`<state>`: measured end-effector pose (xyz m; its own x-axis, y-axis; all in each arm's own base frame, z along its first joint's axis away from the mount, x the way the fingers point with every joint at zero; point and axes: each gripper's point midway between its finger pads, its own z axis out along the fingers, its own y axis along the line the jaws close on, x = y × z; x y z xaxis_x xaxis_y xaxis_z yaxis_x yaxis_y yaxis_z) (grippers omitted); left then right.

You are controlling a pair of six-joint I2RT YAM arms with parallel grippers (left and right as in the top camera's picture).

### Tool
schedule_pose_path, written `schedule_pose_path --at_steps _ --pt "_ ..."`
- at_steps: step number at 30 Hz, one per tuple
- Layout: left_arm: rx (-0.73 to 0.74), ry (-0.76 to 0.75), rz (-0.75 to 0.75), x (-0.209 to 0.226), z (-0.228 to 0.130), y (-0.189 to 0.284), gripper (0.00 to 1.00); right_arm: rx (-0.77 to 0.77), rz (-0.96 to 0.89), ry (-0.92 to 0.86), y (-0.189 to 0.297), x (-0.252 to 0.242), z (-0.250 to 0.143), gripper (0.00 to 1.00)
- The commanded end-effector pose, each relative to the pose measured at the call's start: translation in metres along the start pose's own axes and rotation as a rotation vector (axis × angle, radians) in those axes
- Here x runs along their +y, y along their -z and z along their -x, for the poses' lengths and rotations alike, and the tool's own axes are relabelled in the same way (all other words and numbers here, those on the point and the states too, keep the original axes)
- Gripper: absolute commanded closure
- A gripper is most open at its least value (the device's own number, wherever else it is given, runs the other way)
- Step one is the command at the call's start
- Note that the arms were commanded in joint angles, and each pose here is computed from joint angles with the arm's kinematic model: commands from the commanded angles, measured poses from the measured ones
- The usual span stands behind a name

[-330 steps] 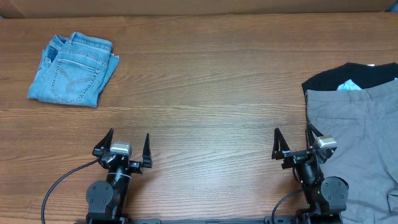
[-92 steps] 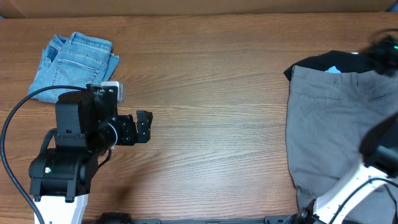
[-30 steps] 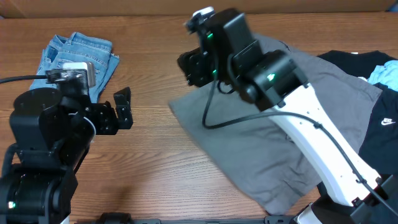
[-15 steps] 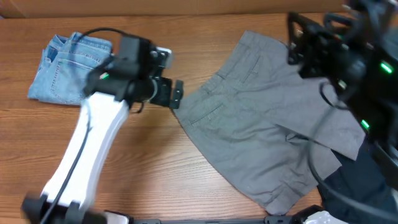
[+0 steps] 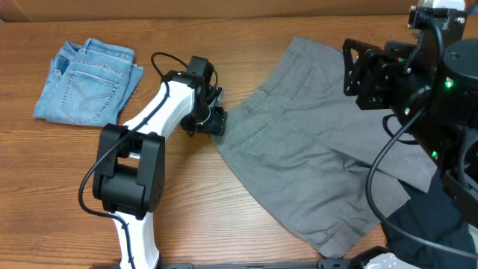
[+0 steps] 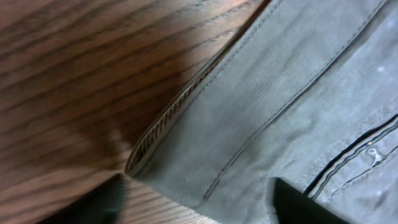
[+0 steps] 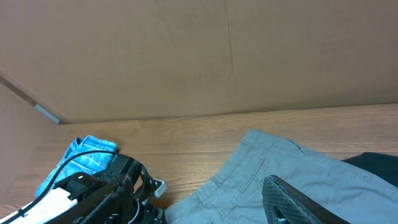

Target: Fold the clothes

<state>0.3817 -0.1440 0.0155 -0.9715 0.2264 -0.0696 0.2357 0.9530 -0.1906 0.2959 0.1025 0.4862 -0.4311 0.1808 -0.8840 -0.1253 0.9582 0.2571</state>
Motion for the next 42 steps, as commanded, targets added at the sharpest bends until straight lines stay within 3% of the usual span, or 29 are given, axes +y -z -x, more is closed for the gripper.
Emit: schedule_pose_path --at_steps 1,2,3,10,15,17,18,21,27,29,35,37,38,39,41,42 --pt "0.027 0.020 -0.021 -0.002 -0.002 -0.009 0.73 0.000 -0.016 -0.006 -0.002 -0.003 0.001 0.30" --pt "0.044 0.038 0.000 0.004 -0.006 -0.009 0.92 -0.002 -0.035 -0.005 -0.003 -0.007 0.001 0.30" --pt "0.051 0.051 0.014 0.008 -0.008 -0.009 0.96 -0.005 -0.044 -0.005 -0.003 -0.008 0.001 0.30" --pt "0.129 0.422 0.220 0.103 -0.047 0.030 0.96 -0.006 -0.086 -0.006 -0.003 -0.017 0.001 0.30" --pt "-0.005 0.677 0.273 0.188 -0.078 0.110 0.95 0.026 -0.133 -0.014 -0.006 -0.031 -0.005 0.30" --pt "-0.067 0.742 0.267 0.208 -0.090 0.137 0.87 0.033 -0.148 -0.018 -0.008 -0.036 -0.006 0.30" --pt "-0.093 0.776 0.255 0.215 -0.099 0.151 0.74 0.035 -0.155 -0.022 -0.010 -0.038 -0.006 0.30" --pt "-0.134 0.797 0.255 0.220 -0.116 0.177 0.51 0.056 -0.179 -0.059 -0.022 -0.045 -0.008 0.29" --pt "-0.292 0.447 0.088 0.160 -0.064 0.193 0.44 0.067 -0.179 -0.067 -0.031 -0.047 -0.008 0.27" --pt "-0.336 0.269 0.062 0.126 -0.028 0.183 0.56 0.066 -0.167 -0.069 -0.030 -0.045 -0.008 0.27" --pt "-0.335 -0.070 0.036 0.058 0.033 0.120 0.75 0.107 -0.153 -0.101 -0.030 -0.043 -0.017 0.27" --pt "-0.313 -0.139 0.032 0.047 0.040 0.099 0.70 0.118 -0.157 -0.106 -0.029 -0.044 -0.020 0.26" --pt "-0.299 -0.170 0.030 0.041 0.045 0.084 0.56 0.132 -0.163 -0.121 -0.029 -0.045 -0.024 0.26" --pt "-0.291 -0.186 0.026 0.036 0.049 0.072 0.49 0.146 -0.169 -0.122 -0.028 -0.046 -0.027 0.26" --pt "-0.275 -0.201 0.022 0.032 0.053 0.055 0.49 0.161 -0.178 -0.136 -0.027 -0.048 -0.032 0.26" --pt "-0.270 -0.206 0.044 0.035 0.057 0.043 0.56 0.173 -0.179 -0.138 -0.027 -0.048 -0.034 0.26"
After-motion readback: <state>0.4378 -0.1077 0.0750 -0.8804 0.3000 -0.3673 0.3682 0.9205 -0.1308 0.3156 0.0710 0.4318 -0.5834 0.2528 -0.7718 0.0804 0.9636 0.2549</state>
